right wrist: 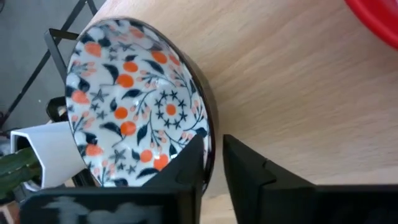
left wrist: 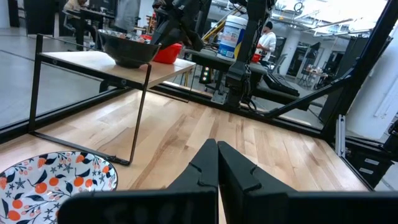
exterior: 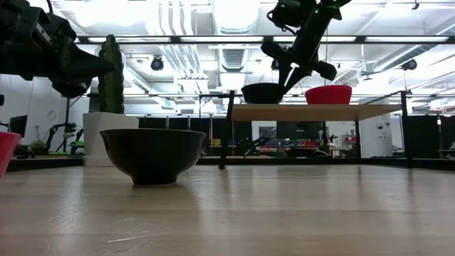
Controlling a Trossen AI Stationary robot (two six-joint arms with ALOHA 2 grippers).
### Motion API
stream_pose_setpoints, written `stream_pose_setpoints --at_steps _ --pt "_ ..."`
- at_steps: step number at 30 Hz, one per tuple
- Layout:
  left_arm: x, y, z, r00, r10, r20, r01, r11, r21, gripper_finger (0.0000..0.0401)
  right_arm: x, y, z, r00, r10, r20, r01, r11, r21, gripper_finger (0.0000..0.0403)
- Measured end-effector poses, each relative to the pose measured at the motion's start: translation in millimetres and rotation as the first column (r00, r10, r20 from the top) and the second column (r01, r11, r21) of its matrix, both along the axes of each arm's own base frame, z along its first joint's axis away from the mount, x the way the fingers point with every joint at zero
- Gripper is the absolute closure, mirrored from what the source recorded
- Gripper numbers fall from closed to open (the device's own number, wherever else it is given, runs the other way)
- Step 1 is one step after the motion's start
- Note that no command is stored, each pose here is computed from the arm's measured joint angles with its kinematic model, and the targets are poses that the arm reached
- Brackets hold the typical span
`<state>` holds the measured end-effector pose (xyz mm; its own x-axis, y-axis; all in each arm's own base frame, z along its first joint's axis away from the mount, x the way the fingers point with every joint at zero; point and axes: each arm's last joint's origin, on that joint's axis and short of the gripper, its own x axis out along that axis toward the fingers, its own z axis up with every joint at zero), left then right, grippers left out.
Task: Pick & Place Mini bowls
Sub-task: Put the white patterned bowl on the shelf, then stack the red bowl on top of the other red bowls on the shelf
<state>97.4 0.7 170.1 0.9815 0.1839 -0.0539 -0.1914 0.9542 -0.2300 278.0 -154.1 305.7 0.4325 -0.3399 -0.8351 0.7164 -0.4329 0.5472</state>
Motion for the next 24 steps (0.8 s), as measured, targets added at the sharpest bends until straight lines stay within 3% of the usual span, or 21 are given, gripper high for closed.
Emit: stream_pose_setpoints --at_steps 7,13,24 --pt "0.0 0.0 0.0 1.0 0.0 0.0 0.0 1.0 0.0 0.0401 -0.1 0.3 0.3 1.0 0.01 0.001 -0.01 1.0 0.001 0.0296" --pt "0.0 0.0 0.0 1.0 0.0 0.0 0.0 1.0 0.0 0.0401 -3.1 1.4 11.3 0.998 0.06 -0.004 -0.06 0.996 -0.065 0.0278" --pt "0.0 0.0 -0.1 1.0 0.0 0.0 0.0 1.0 0.0 0.0401 10.2 25.8 36.9 0.954 0.298 -0.036 -0.299 0.931 -0.211 0.0277"
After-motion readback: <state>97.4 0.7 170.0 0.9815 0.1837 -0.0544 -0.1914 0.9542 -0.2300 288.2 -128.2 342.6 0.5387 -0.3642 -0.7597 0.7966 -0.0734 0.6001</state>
